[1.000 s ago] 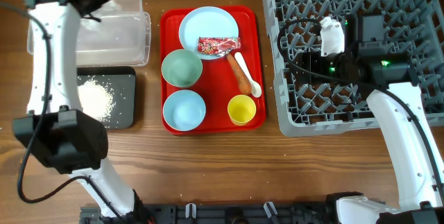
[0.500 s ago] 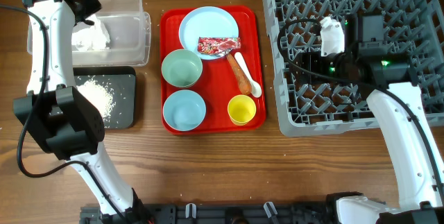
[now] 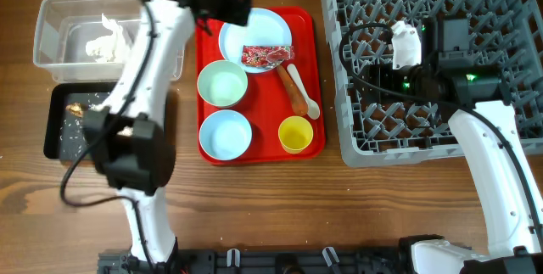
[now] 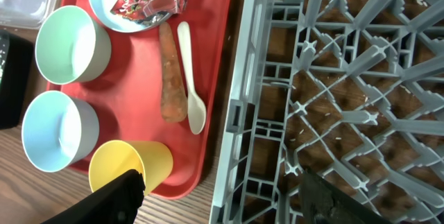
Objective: Sort waste into correct bins and load items into the dishwasher rack
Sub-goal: 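Grasp the red strawberry cake wrapper on the plate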
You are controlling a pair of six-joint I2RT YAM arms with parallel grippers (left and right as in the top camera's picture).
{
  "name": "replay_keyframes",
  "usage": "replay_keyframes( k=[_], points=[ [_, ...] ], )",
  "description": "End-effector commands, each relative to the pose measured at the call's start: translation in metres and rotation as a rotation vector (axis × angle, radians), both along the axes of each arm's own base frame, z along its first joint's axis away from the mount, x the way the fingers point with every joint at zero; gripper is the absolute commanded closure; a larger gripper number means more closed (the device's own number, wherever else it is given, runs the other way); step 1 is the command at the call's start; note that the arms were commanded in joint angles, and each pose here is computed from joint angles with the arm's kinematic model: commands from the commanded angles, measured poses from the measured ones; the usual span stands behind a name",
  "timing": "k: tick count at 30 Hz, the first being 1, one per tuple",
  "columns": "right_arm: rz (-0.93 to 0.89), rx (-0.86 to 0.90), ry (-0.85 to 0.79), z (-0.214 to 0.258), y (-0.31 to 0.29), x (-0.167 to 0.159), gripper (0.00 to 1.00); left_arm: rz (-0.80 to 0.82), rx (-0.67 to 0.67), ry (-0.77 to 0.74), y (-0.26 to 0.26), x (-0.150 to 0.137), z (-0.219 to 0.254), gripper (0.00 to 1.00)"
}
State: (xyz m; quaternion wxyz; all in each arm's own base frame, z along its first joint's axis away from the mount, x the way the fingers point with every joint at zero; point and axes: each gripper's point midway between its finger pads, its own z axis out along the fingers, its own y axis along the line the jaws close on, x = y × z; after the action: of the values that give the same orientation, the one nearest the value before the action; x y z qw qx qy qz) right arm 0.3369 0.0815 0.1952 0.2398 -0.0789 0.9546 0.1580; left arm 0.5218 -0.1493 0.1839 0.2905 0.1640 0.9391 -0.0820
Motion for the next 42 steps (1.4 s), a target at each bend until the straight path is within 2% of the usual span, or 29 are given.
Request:
replay_keyframes(
  k=[1, 8, 19, 20, 23, 25, 28, 29, 31, 36, 42],
  points=[
    [-0.014, -0.012, -0.008, 0.004, -0.003, 0.003, 0.25, -0.108, 0.101, 0.059, -0.010, 0.008, -0.059, 0.02],
    [-0.015, -0.012, -0.009, 0.004, -0.003, 0.003, 0.25, -0.164, 0.111, 0.185, -0.027, 0.002, -0.133, 0.01],
    [-0.015, -0.012, -0.009, 0.004, -0.003, 0.003, 0.25, -0.260, 0.148, 0.240, -0.043, -0.011, -0.169, 0.03],
    [-0.014, -0.013, -0.009, 0.004, -0.003, 0.003, 0.25, -0.260, 0.149, 0.243, -0.043, -0.012, -0.169, 0.05],
    [-0.014, -0.013, -0.006, 0.003, -0.003, 0.002, 0.25, -0.261, 0.153, 0.263, -0.041, -0.016, -0.176, 0.23],
    [-0.014, -0.014, -0.002, 0.003, -0.003, 0.001, 0.25, -0.261, 0.156, 0.279, -0.040, -0.019, -0.184, 0.41],
    [-0.014, -0.013, -0.002, 0.003, -0.003, 0.001, 0.25, -0.261, 0.161, 0.308, -0.038, -0.025, -0.198, 0.92],
    [-0.014, -0.013, -0.002, 0.003, -0.003, 0.001, 0.25, -0.261, 0.162, 0.312, -0.038, -0.026, -0.201, 0.96],
    [-0.014, -0.013, -0.002, 0.003, -0.003, 0.001, 0.25, -0.255, 0.159, 0.305, -0.038, -0.023, -0.201, 0.96],
    [-0.014, -0.014, 0.002, 0.002, -0.003, 0.000, 0.25, -0.019, 0.104, 0.251, -0.022, 0.001, -0.178, 0.96],
    [-0.011, -0.015, 0.000, 0.003, -0.003, 0.001, 0.25, 0.098, 0.016, 0.140, -0.008, 0.012, -0.096, 0.96]
  ],
)
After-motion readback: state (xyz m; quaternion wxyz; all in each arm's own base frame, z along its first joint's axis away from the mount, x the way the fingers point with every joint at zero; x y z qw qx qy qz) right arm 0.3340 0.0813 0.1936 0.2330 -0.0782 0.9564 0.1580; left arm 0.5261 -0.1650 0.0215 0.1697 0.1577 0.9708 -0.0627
